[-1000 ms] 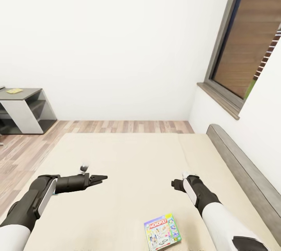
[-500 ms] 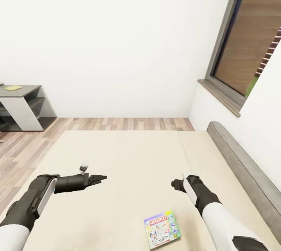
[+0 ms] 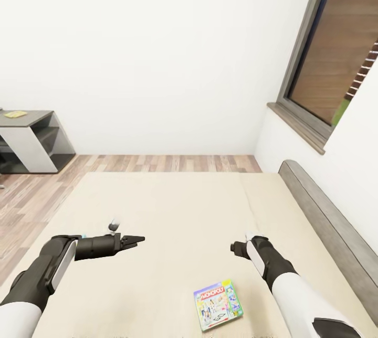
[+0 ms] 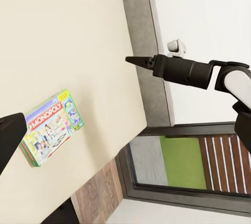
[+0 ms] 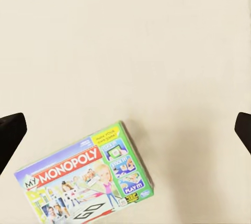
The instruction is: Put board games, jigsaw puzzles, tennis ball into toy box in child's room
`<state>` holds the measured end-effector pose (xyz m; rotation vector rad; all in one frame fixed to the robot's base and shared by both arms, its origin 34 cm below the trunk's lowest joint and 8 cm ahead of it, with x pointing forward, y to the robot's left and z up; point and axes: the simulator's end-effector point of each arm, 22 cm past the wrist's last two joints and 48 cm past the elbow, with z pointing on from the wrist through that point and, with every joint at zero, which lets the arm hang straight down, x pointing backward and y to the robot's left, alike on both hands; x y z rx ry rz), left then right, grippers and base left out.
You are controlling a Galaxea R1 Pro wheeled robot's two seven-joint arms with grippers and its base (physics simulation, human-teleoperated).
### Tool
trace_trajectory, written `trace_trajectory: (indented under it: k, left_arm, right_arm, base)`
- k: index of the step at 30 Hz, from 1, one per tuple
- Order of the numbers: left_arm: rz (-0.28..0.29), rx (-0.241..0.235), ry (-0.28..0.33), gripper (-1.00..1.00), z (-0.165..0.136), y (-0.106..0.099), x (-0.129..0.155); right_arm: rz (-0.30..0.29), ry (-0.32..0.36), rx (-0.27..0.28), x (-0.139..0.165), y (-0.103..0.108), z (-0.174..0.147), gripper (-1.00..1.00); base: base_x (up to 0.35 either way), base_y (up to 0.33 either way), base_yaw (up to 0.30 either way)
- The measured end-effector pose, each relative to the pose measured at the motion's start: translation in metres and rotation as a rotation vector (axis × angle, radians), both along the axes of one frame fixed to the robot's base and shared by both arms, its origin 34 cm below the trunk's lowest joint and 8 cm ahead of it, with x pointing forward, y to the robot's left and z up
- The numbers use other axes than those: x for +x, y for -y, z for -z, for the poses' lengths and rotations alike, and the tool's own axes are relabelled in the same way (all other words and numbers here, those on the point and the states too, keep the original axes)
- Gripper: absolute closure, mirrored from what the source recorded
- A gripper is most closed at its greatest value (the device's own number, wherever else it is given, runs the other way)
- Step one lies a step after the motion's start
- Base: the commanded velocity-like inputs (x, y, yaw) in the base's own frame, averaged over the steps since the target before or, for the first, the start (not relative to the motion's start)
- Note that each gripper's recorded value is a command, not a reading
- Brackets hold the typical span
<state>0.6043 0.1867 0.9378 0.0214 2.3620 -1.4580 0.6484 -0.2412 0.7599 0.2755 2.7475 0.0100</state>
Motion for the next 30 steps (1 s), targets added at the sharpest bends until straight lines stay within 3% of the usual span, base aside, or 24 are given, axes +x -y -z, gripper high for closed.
trace_trajectory:
  k: [20, 30]
  left_arm:
    - [0.002, 0.0, -0.024, -1.0, 0.011, 0.0, 0.0]
    - [0.013, 0.006, 0.015, -1.0, 0.001, 0.002, 0.007]
  right_arm:
    - [-0.002, -0.035, 0.002, -0.008, -0.002, 0.017, -1.0]
    - [-0.003, -0.047, -0.002, -0.012, -0.001, 0.026, -1.0]
  base:
    - [0.0, 0.0, 0.0]
    - [0.0, 0.0, 0.0]
